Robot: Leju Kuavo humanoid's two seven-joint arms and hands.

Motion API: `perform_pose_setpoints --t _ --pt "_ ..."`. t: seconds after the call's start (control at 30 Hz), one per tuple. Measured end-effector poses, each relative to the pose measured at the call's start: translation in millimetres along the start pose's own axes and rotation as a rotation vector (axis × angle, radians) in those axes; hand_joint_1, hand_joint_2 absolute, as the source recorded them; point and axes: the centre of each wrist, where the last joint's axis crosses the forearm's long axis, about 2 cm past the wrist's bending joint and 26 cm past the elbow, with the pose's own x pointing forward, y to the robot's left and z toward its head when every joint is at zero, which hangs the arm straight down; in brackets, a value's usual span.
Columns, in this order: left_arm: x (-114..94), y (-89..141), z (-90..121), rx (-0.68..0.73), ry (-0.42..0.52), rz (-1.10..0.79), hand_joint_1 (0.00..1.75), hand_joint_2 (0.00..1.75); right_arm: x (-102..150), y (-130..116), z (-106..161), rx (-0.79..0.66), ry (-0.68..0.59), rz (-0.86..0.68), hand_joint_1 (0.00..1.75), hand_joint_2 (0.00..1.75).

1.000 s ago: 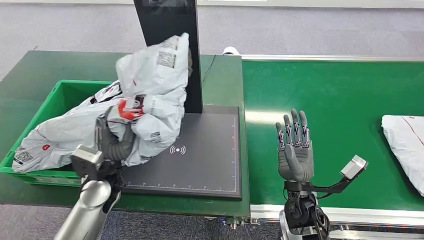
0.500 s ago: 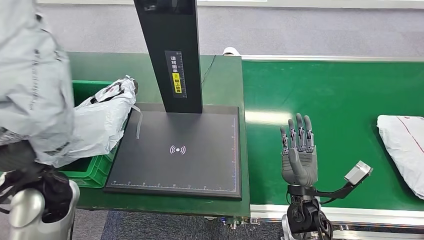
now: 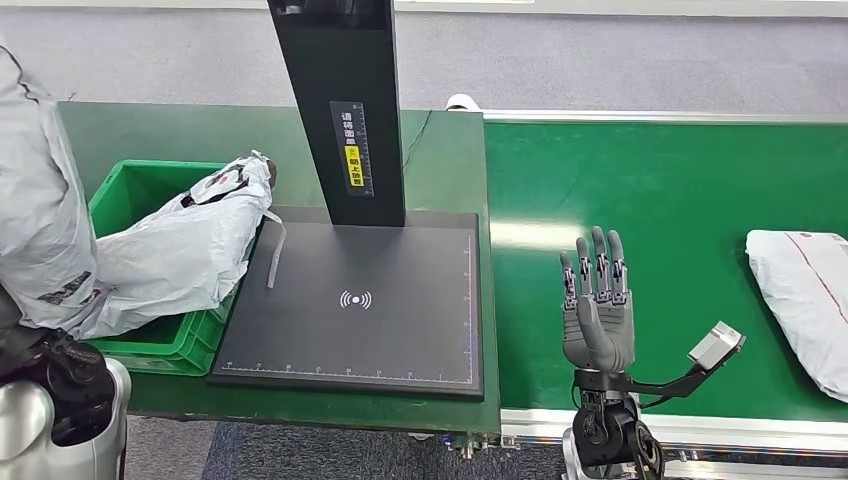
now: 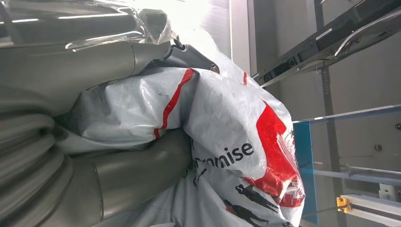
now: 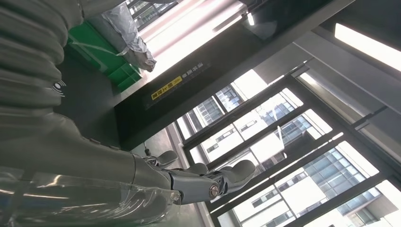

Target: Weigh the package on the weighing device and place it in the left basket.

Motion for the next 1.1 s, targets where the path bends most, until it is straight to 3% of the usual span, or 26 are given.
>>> perform_pose_setpoints --t 0.13,0.3,0.47,0.63,0.97,1.0,1.1 --pt "-4.3 10.8 -5.7 0.063 0.045 -0.086 1.75 1.75 0.1 0.3 -0.6 0.003 0.003 0.001 0.0 1.75" --pt "-37.8 52.5 -8.6 0.103 0.216 -0.295 1.75 1.75 0.2 3.5 -5.0 0.019 0.006 -0.005 0.0 1.75" --pt "-77.3 94.6 18.1 -0.016 0.499 -0.535 1.75 1.75 -0.3 4.8 -6.8 0.037 0.017 -0.013 0.0 1.75" --pt "-102.1 105.4 53.8 -0.178 0.725 -0.687 1.75 1.75 -0.9 6.7 -12.8 0.061 0.021 -0.018 0.0 1.75" --pt "-124.2 111.6 52.5 -0.251 0.833 -0.718 1.75 1.75 -0.9 6.4 -17.9 0.054 0.02 -0.031 0.0 1.75" --pt "-124.5 112.4 52.4 -0.251 0.834 -0.716 1.66 1.75 -0.9 6.0 -17.8 0.051 0.02 -0.032 0.0 1.75" --pt "-123.9 115.4 52.1 -0.243 0.83 -0.703 0.35 1.75 -1.4 5.1 -17.3 0.043 0.023 -0.036 0.0 1.75"
